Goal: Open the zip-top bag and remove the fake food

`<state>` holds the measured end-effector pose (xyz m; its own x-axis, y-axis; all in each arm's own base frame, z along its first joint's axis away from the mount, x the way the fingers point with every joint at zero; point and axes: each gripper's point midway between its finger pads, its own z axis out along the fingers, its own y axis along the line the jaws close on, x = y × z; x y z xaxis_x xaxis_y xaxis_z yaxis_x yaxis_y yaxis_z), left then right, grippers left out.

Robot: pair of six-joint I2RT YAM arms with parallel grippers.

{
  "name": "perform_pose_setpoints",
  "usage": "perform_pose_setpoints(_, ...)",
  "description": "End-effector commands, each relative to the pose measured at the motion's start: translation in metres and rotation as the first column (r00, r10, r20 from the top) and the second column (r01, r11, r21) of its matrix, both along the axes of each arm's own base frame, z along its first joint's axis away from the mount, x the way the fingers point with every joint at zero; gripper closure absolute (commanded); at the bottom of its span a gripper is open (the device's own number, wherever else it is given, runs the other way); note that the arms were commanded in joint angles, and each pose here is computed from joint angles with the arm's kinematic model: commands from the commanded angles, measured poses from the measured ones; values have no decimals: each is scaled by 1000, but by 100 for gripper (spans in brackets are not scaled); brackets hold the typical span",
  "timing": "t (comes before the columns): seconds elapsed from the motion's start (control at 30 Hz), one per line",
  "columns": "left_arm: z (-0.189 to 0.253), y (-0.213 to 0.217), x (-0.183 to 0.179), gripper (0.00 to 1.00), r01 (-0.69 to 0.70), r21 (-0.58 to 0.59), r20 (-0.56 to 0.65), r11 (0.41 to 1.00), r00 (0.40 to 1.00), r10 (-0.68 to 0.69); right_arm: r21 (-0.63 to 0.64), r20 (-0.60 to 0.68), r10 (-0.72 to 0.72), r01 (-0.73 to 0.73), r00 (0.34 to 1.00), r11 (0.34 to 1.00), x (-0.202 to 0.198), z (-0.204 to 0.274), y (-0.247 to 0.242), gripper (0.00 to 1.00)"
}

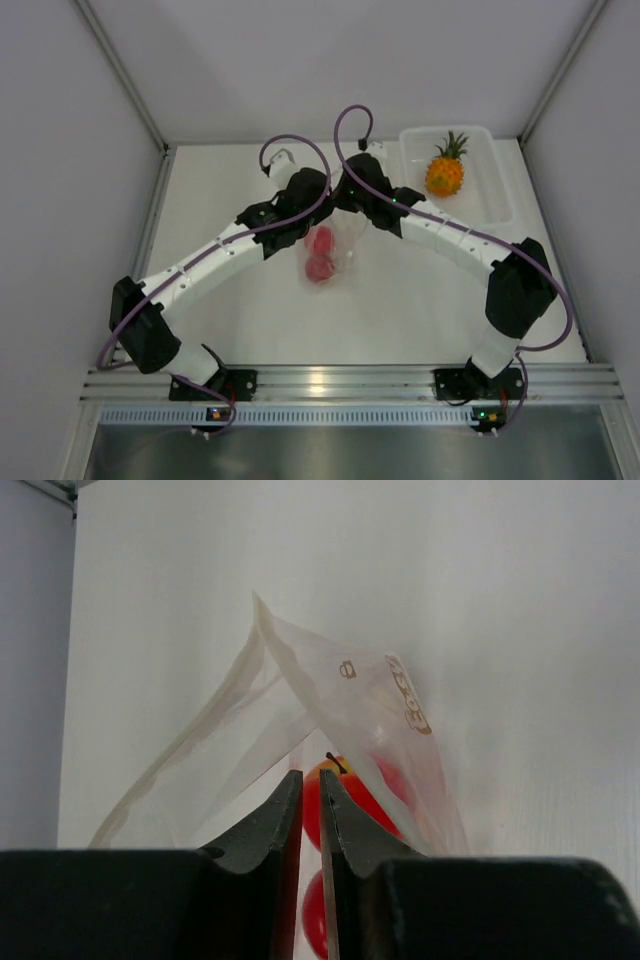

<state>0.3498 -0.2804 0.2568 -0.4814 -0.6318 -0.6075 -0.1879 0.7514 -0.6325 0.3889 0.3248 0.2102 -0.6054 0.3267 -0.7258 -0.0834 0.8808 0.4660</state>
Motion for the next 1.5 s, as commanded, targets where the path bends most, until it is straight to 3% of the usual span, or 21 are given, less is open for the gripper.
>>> perform_pose_setpoints(0.0, 47, -3, 1, 100, -52, -185, 92, 981, 993, 70, 38, 4, -20, 20, 1000, 999, -3, -1, 6, 88)
perform_pose_setpoints(0.07, 46, -2, -1, 100, -63, -213, 83, 975, 993, 82, 17, 5, -13, 12, 1000, 1000, -4, -6, 6, 90)
perform_pose_setpoints(0.27, 51, 8, -10, 100, -91, -278, 73, 956, 991, 116, -234, 35, -60, 66, 998, 970, 5, -22, -32, 91)
perform_pose_setpoints(0.47, 53, 30, -22, 100, -93, -227, 114, 969, 986, 121, -515, 94, -82, 119, 992, 849, 7, -15, -91, 93)
perform_pose_setpoints(0.63, 14, 36, -38, 100, -33, -127, 76, 991, 996, 43, -655, 47, -1, 32, 999, 755, -6, -11, -103, 94)
perform_pose_setpoints(0.73, -17, 39, -52, 100, 3, -93, 23, 996, 1000, -1, -664, 24, 74, -39, 997, 747, -26, -21, -87, 91)
perform_pose_setpoints(0.87, -41, 42, -63, 100, 18, -55, -9, 998, 1000, -18, -553, -16, 196, -172, 981, 816, -50, -41, -50, 85)
perform_pose_setpoints(1.1, -20, 26, -64, 100, 75, -51, 28, 996, 997, -74, -519, -41, 191, -185, 981, 835, -59, -58, -45, 71)
perform_pose_setpoints(1.3, -10, 9, -61, 100, 127, -43, 38, 991, 991, -125, -555, -69, 173, -182, 982, 811, -60, -75, -57, 48)
perform_pose_setpoints(1.47, -7, -4, -64, 100, 176, -26, 42, 984, 984, -175, -530, -102, 158, -188, 982, 827, -53, -98, -53, 44)
